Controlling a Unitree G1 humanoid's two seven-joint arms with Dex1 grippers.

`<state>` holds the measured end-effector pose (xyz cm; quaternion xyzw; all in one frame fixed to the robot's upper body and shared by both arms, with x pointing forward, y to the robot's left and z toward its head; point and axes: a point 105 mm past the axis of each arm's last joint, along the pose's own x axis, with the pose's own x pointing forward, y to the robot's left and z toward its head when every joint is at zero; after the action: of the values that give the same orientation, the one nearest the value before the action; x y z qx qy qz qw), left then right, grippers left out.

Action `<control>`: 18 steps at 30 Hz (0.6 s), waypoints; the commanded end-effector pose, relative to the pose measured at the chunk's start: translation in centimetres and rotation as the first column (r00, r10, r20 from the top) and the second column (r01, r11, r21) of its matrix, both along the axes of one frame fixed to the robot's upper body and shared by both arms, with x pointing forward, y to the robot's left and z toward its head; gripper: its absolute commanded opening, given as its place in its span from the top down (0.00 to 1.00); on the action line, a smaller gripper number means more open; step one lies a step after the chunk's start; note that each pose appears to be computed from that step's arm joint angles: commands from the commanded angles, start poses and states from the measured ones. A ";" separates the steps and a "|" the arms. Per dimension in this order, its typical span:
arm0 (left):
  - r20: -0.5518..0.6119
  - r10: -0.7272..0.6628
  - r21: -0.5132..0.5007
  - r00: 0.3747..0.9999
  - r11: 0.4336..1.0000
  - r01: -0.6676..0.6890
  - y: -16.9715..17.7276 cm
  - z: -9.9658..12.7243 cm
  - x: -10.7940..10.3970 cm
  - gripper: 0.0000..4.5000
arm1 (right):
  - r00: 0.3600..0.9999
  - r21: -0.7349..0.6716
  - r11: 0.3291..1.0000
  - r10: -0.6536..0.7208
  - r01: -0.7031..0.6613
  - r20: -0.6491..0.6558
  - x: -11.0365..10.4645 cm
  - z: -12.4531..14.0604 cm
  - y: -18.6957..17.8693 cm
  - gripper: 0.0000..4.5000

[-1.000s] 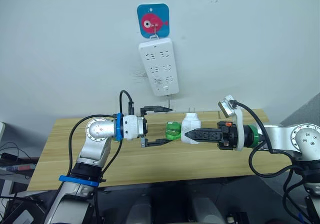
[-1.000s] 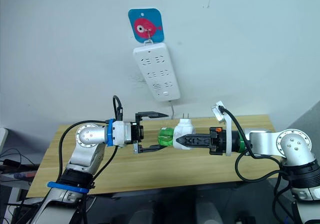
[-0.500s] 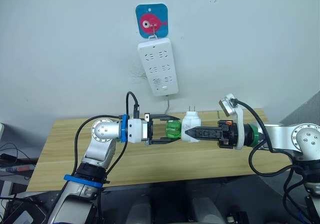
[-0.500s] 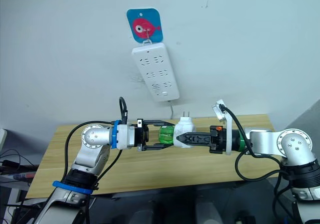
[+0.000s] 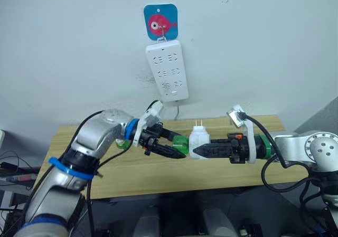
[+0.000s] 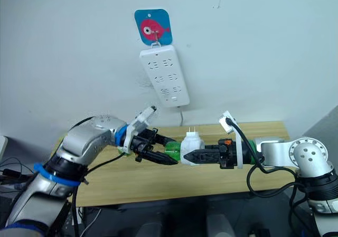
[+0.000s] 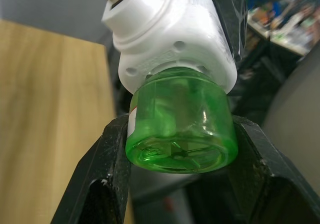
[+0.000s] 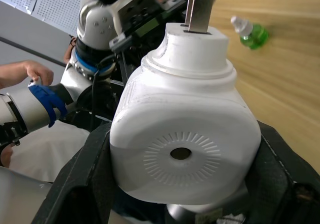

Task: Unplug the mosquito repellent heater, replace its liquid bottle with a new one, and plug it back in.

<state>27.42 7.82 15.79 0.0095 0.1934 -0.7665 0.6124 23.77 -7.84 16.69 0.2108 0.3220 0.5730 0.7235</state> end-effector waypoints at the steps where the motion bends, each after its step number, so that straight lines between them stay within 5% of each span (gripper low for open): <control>1: 0.061 0.081 -0.033 0.995 0.996 -0.079 0.3 0.9 1.6 0.49 | 0.999 0.009 0.999 0.040 -0.040 0.021 -0.9 0.6 -0.1 0.33; 3: 0.124 0.093 -0.045 0.988 0.995 -0.088 0.2 0.9 2.0 0.49 | 0.999 0.013 0.999 0.033 -0.034 0.017 -0.9 0.6 -0.2 0.33; 4: 0.203 0.074 -0.039 0.976 0.997 -0.068 0.3 0.6 1.9 0.33 | 1.000 0.015 0.999 0.029 -0.029 0.013 -0.9 0.6 -0.2 0.33; 8: 0.617 0.097 -0.112 0.781 0.993 -0.034 0.9 -0.3 2.1 0.08 | 1.000 0.028 1.000 -0.001 0.001 -0.009 -0.6 0.5 -0.7 0.33; 11: 0.812 0.175 -0.212 0.557 0.977 0.002 1.4 -0.6 1.7 0.07 | 1.000 0.029 0.999 -0.014 0.014 -0.014 -0.4 0.4 -0.9 0.33; 13: 0.855 0.214 -0.258 0.471 0.966 0.028 1.3 -0.5 1.2 0.07 | 1.000 0.029 0.999 -0.016 0.016 -0.015 -0.3 0.4 -0.9 0.33; 18: 0.879 0.316 -0.361 0.358 0.930 0.064 0.9 0.2 0.1 0.07 | 1.000 0.029 0.999 -0.021 0.022 -0.013 -0.2 0.4 -0.9 0.33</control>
<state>27.90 9.14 14.28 0.3131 -0.2656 -0.6214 0.6673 23.85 -8.93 15.97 0.2240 0.3342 0.5511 0.7311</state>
